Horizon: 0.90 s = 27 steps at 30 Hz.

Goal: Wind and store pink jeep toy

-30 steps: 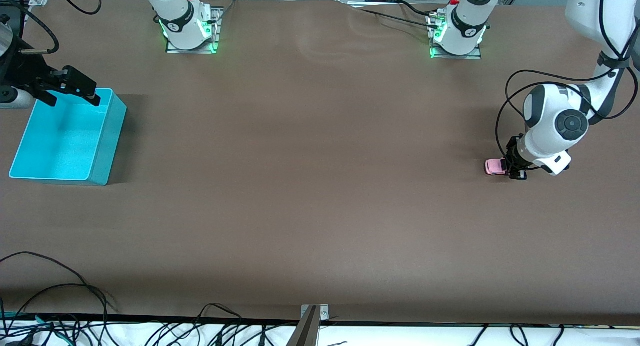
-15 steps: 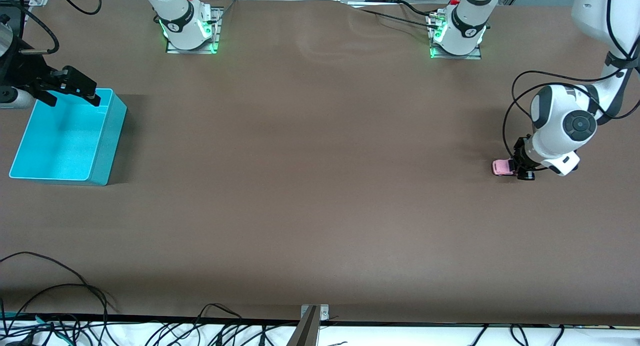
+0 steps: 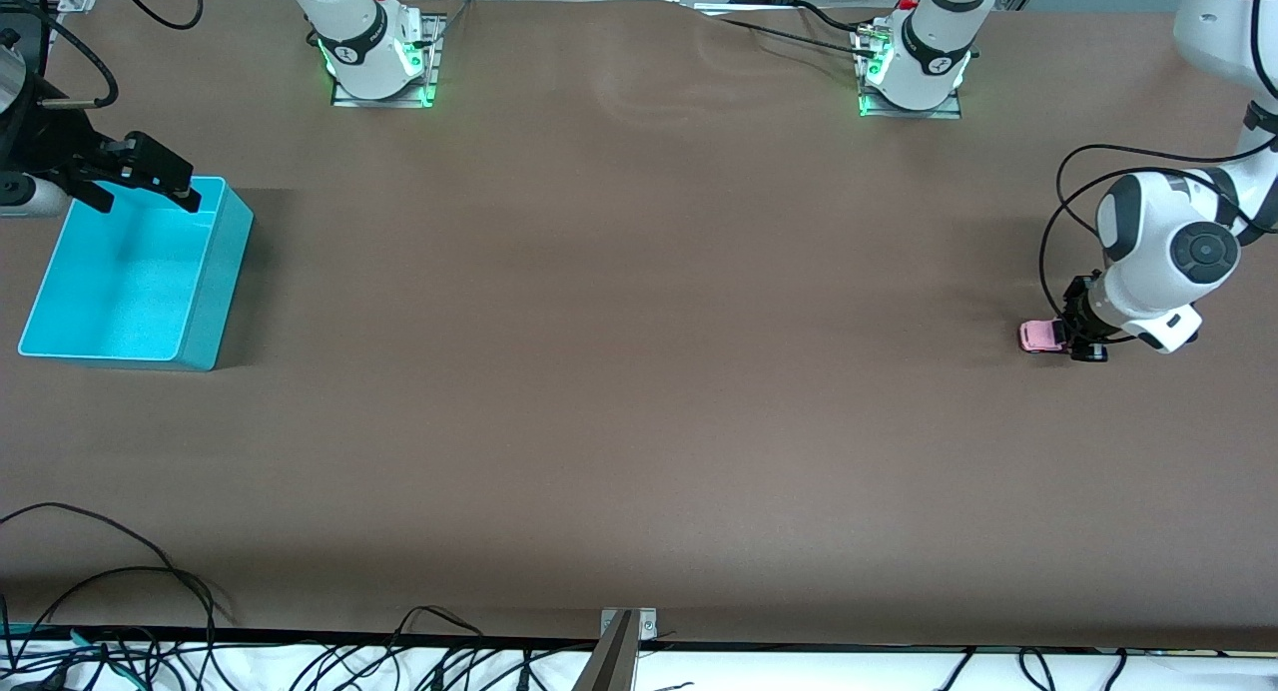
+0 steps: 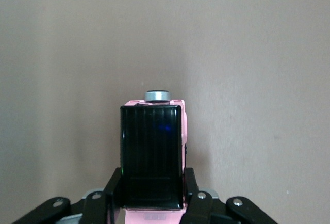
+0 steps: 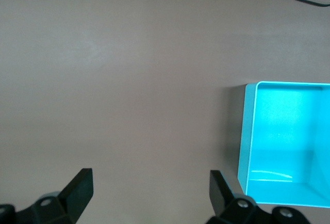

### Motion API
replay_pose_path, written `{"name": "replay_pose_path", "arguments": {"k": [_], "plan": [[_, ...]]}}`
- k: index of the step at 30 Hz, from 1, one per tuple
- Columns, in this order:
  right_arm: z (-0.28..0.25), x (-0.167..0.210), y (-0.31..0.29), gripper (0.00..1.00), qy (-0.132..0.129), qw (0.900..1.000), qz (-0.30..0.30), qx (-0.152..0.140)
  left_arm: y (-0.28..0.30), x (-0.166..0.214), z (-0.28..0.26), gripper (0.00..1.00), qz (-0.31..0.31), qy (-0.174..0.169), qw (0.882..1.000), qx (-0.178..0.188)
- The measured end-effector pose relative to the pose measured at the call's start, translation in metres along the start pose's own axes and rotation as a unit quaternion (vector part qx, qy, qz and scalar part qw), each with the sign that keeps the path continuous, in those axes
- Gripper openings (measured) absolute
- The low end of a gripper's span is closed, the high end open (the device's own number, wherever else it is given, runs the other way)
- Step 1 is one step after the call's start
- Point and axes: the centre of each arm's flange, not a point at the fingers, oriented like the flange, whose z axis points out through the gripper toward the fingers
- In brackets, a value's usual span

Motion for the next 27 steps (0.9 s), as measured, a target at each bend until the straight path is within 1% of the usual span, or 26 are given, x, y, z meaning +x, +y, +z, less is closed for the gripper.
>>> {"name": "replay_pose_path", "arguments": {"k": [14, 27], "plan": [[0.0, 0.0, 0.0, 1.0, 0.0, 1.0, 0.0, 0.0, -0.001, 0.032, 0.004, 0.5, 0.005, 0.0, 1.0, -0.005], [0.0, 0.0, 0.0, 1.0, 0.0, 1.0, 0.0, 0.0, -0.001, 0.036, 0.005, 0.5, 0.005, 0.001, 1.0, -0.005]]}}
